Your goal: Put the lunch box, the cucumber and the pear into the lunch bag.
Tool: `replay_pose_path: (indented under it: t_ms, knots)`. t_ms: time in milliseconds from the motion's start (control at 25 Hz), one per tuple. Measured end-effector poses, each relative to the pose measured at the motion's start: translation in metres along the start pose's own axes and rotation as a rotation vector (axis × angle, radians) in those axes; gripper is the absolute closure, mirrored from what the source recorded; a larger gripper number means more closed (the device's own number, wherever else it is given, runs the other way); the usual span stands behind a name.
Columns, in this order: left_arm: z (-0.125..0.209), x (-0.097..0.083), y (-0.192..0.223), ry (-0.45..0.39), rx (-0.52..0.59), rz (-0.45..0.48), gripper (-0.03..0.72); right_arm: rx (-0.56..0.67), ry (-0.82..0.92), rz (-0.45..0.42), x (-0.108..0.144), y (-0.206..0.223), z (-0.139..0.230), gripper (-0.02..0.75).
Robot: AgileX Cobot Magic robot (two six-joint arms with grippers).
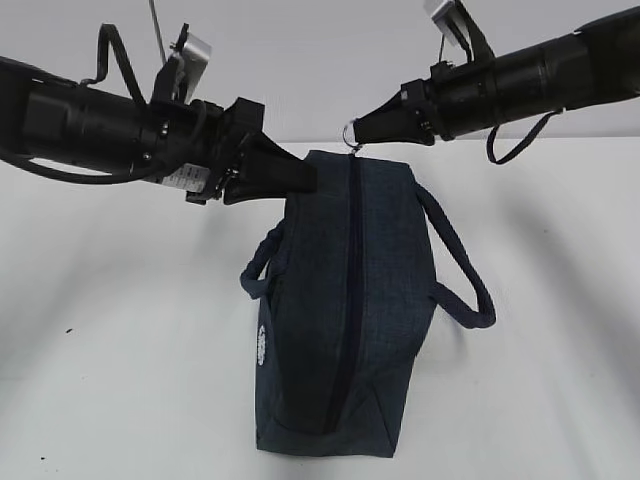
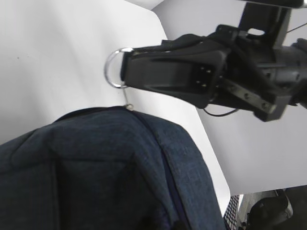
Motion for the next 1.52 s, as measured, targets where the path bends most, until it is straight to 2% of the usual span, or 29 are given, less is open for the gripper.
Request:
replay_pose_path:
  t_ms: [400,720,920,1120,1240,1400,1520]
  knots:
    - [-0.020,-0.029,-0.005,0.081,-0.004,0.120,0.664,-0.005,0.025,0.005,-0.030,0.004,-0.003,0.732]
    - [-0.026,-0.030,-0.006,0.109,-0.007,0.115,0.664,0.006,0.087,-0.004,-0.050,0.013,0.006,0.732]
    - [-0.027,-0.022,-0.005,0.119,-0.008,0.070,0.664,0.004,0.088,0.002,-0.052,0.014,0.006,0.732]
    - [-0.034,0.001,-0.005,0.135,-0.040,-0.064,0.664,-0.008,0.066,0.003,-0.053,0.012,-0.002,0.731]
    - [-0.038,0.010,-0.006,0.136,-0.056,-0.113,0.664,-0.008,0.052,-0.012,-0.049,0.012,-0.006,0.715]
    - [-0.034,0.025,0.001,0.099,-0.055,-0.133,0.644,-0.021,0.058,-0.039,-0.043,0.011,-0.009,0.615]
    - [-0.033,0.034,0.007,0.065,-0.059,-0.128,0.561,-0.025,0.064,-0.046,-0.042,0.011,-0.010,0.516]
Point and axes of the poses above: a point on each arm's last joint axis where the gripper is mounted, y pointing out along that axis toward the gripper, x along the wrist's bending axis when the last joint is at zero, z = x × y, the point moved 9 cm from there along y, pointing out along that axis toward the gripper, and after that the axes turned 10 degrees about y, right-handed, at the moved point
